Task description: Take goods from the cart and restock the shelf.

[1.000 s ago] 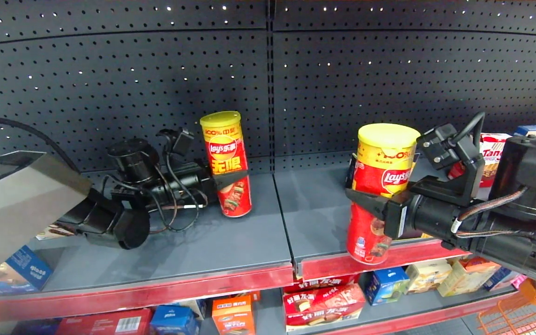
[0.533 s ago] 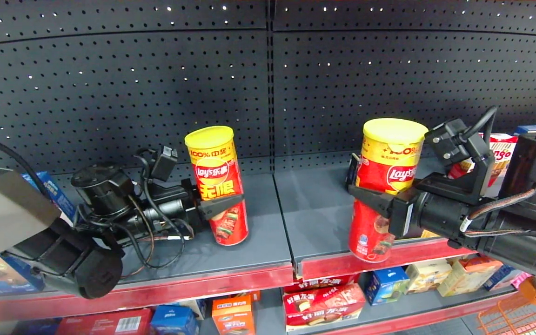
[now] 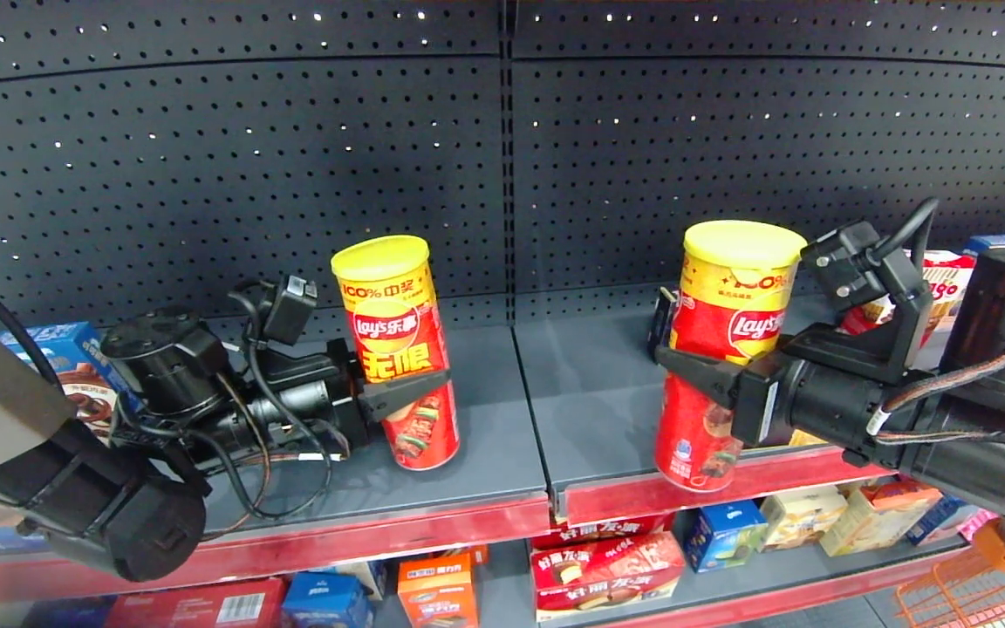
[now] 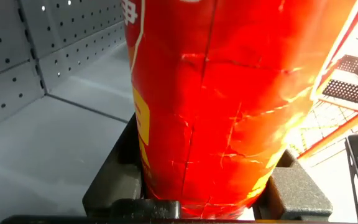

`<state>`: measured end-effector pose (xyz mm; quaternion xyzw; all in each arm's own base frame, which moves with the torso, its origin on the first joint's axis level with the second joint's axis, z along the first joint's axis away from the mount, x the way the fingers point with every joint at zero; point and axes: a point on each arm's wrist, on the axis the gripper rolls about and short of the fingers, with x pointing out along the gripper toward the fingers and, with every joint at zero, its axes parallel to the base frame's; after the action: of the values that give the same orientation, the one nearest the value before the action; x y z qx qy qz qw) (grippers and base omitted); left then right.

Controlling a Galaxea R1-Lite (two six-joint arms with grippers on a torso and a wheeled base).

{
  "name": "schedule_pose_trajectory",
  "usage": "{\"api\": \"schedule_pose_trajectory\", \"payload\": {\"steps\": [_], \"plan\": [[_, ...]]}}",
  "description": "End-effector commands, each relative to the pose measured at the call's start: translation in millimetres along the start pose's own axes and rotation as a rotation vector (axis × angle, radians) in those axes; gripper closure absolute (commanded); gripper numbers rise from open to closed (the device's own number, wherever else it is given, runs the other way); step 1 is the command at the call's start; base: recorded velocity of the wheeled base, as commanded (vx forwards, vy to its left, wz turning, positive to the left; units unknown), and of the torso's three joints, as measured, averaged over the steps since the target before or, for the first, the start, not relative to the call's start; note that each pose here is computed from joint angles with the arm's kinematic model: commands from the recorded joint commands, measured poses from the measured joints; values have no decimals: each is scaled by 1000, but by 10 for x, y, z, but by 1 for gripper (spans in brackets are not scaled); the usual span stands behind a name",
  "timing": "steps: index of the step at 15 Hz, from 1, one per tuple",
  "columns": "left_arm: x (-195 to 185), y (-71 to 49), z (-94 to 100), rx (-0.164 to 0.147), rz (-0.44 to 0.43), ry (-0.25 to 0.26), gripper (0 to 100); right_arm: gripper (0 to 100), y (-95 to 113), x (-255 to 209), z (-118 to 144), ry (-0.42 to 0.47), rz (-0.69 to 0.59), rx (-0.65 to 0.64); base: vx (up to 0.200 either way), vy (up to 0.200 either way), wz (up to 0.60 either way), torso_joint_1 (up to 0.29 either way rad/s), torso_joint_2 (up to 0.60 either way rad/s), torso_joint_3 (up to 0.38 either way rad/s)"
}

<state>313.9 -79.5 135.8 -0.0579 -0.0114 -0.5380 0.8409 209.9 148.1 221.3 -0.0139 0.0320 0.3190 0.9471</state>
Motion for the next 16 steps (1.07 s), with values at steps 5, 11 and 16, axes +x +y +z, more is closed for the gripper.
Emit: {"api": "schedule_pose_trajectory", "payload": {"steps": [5,11,16], "plan": [[-27,15,-127,-1,13,29,100,100,2,13,2,1,3,-1,0,0,0,0,0,0],[-15,53,-233,8,15,49,100,100,3,6,-10,4,4,-1,0,0,0,0,0,0],[-31,38,-266,-3,20,57,0,100,-1,8,-19,7,3,0,0,0,0,0,0,0]]}}
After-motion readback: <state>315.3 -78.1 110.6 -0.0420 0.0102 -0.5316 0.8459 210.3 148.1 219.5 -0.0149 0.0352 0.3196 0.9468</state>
